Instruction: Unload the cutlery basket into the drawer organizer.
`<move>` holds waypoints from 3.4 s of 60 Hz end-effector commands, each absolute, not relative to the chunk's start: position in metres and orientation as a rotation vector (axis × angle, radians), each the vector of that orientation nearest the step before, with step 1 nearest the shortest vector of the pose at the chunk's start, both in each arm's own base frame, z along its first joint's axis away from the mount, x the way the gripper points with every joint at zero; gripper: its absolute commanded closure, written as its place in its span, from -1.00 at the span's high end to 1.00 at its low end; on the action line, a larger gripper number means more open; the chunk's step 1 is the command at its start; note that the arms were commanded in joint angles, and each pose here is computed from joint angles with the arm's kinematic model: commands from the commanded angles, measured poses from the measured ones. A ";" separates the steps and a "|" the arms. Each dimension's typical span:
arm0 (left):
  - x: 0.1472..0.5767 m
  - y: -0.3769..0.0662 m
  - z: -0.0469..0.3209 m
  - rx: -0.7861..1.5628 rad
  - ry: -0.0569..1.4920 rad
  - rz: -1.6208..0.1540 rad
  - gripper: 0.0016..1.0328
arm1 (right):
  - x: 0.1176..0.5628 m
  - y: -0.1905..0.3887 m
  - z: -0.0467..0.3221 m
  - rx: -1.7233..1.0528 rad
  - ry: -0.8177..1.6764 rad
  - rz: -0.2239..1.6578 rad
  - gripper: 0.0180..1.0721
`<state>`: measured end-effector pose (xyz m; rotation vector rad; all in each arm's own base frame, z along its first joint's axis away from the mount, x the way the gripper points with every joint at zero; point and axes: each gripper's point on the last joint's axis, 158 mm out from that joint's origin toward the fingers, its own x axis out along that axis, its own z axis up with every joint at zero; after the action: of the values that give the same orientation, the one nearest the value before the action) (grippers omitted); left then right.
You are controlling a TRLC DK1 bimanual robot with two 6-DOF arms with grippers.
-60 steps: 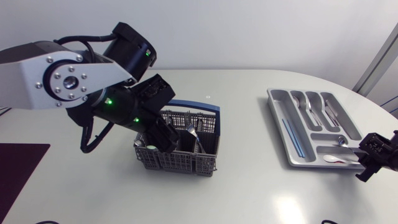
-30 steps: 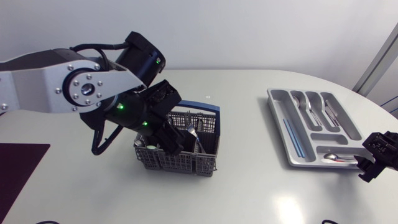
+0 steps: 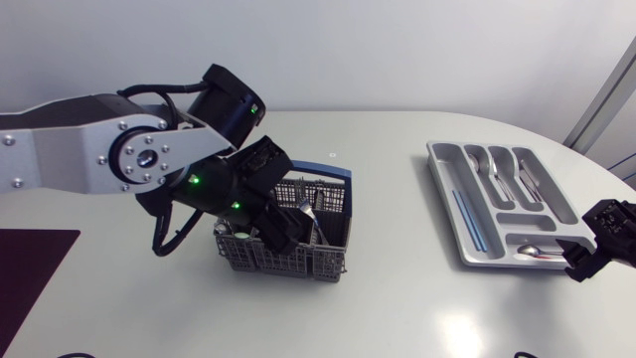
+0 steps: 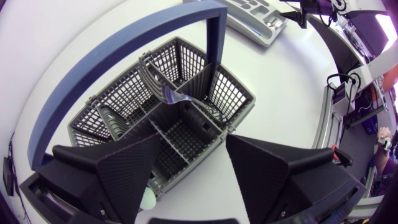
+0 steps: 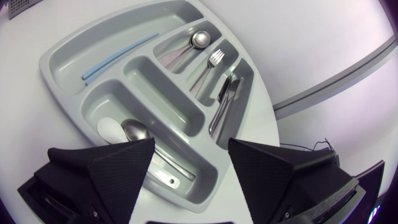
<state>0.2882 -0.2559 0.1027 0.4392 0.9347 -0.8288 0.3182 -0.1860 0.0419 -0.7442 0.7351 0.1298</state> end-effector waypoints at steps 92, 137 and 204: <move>0.370 -0.267 0.087 0.237 0.556 -0.564 -0.21 | 0.327 -0.096 0.029 -0.603 0.702 0.266 0.63; 0.349 -0.266 0.110 0.266 0.431 -0.571 -0.93 | 0.324 -0.091 0.022 -0.624 0.703 0.269 0.63; 0.329 -0.271 0.264 0.142 0.235 -0.649 -0.93 | 0.304 0.022 0.119 -0.528 0.570 0.449 0.63</move>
<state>0.3260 -0.2705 0.2322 0.2343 0.2612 -0.6382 0.3007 0.0091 0.0944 -0.5761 0.6105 0.4402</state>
